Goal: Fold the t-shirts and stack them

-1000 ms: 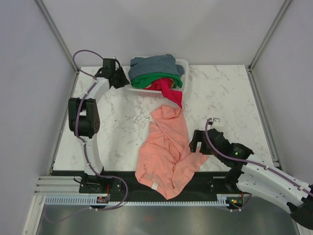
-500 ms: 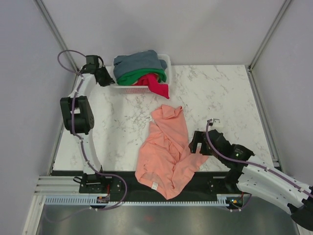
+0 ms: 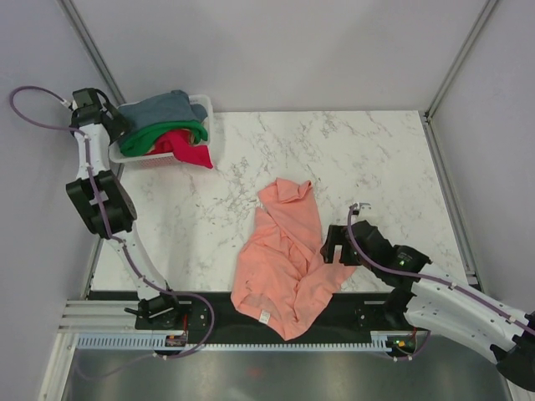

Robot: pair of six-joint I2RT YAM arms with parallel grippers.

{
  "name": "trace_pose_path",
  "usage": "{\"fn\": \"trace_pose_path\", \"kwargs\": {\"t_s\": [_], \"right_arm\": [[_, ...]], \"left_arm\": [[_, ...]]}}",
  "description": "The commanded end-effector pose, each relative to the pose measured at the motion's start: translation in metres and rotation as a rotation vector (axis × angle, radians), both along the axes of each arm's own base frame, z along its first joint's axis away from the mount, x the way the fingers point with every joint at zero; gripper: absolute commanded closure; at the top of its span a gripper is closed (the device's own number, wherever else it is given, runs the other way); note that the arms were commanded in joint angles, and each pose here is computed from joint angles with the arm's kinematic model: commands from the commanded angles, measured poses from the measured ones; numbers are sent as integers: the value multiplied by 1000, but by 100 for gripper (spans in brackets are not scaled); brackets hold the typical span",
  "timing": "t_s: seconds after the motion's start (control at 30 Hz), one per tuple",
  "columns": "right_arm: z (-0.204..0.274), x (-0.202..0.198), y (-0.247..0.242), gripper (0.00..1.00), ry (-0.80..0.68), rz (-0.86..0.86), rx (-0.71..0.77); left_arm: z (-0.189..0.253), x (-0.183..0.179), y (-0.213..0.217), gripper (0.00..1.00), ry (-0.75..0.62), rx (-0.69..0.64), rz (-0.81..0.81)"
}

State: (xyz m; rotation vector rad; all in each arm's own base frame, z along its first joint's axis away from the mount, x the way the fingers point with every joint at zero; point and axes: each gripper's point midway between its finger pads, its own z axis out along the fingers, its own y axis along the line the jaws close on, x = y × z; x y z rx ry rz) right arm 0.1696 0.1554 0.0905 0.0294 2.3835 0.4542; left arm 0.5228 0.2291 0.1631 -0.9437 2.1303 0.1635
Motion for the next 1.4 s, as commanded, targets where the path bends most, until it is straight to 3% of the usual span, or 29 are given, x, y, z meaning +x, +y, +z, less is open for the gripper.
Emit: {"fn": "trace_pose_path", "kwargs": {"t_s": [0.0,0.17,0.33,0.43,0.7,0.9,0.97,1.1,1.17,1.37], "right_arm": [[6,3,7,2,-22,22,17],[8,1,6,2,-27,16,40],[10,-2,14,2,9,22,71],[13,-6,21,3,42,40,91],[20,-18,11,2,48,-1,125],[15,-20,11,2,70,-24,135],[14,-18,11,2,71,-35,133],[16,-9,9,2,63,-78,103],[10,-3,0,2,70,-147,51],[-37,-8,-3,3,174,-230,-16]], "left_arm": [[60,-3,-27,0,-97,-5,23],[98,-4,-87,1,-121,100,-77],[105,15,-214,2,-130,144,-360],[83,28,-263,2,-102,127,-475],[-28,50,-348,4,71,73,-773],[-77,38,-335,4,205,96,-793],[-74,30,-304,5,251,168,-684],[-67,-7,-224,6,274,68,-379],[-62,-32,-218,6,259,-35,-339],[-32,-87,-243,2,213,-91,-374]]}}
